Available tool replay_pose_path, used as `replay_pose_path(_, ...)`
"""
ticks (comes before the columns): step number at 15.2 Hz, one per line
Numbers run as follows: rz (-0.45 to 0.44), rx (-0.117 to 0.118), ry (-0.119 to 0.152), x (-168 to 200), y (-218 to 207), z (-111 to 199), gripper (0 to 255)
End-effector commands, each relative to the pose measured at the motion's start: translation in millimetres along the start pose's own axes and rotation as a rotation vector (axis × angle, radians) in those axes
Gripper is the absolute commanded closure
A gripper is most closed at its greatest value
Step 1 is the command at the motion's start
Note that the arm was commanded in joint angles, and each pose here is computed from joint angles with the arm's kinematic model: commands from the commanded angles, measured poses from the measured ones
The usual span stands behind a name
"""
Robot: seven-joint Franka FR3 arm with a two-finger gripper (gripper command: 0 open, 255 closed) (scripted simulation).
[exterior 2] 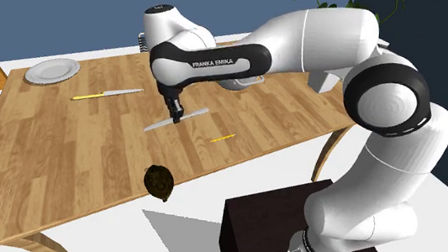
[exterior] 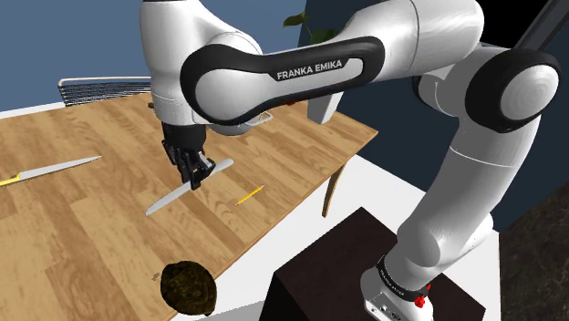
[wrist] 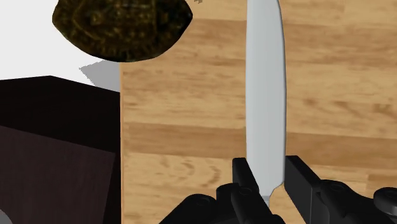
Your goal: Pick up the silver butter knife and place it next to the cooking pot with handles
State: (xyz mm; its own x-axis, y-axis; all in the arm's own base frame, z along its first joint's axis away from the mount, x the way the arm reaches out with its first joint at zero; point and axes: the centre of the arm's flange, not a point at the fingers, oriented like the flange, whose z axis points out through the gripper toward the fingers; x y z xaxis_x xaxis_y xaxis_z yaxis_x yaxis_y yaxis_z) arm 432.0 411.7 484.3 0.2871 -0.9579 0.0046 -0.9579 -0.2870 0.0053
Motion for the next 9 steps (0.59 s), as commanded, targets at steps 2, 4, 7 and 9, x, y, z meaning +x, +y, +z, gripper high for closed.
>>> replay_pose_path(2,0.0,0.0,0.0,0.3,-0.8,-15.9,255)
replay_pose_path(4,0.0,0.0,0.0,0.3,-0.7,-26.5,255)
replay_pose_path(7,0.0,0.0,0.0,0.4,-0.6,-42.3,255)
replay_pose_path(9,0.0,0.0,0.0,0.4,-0.6,-52.2,255)
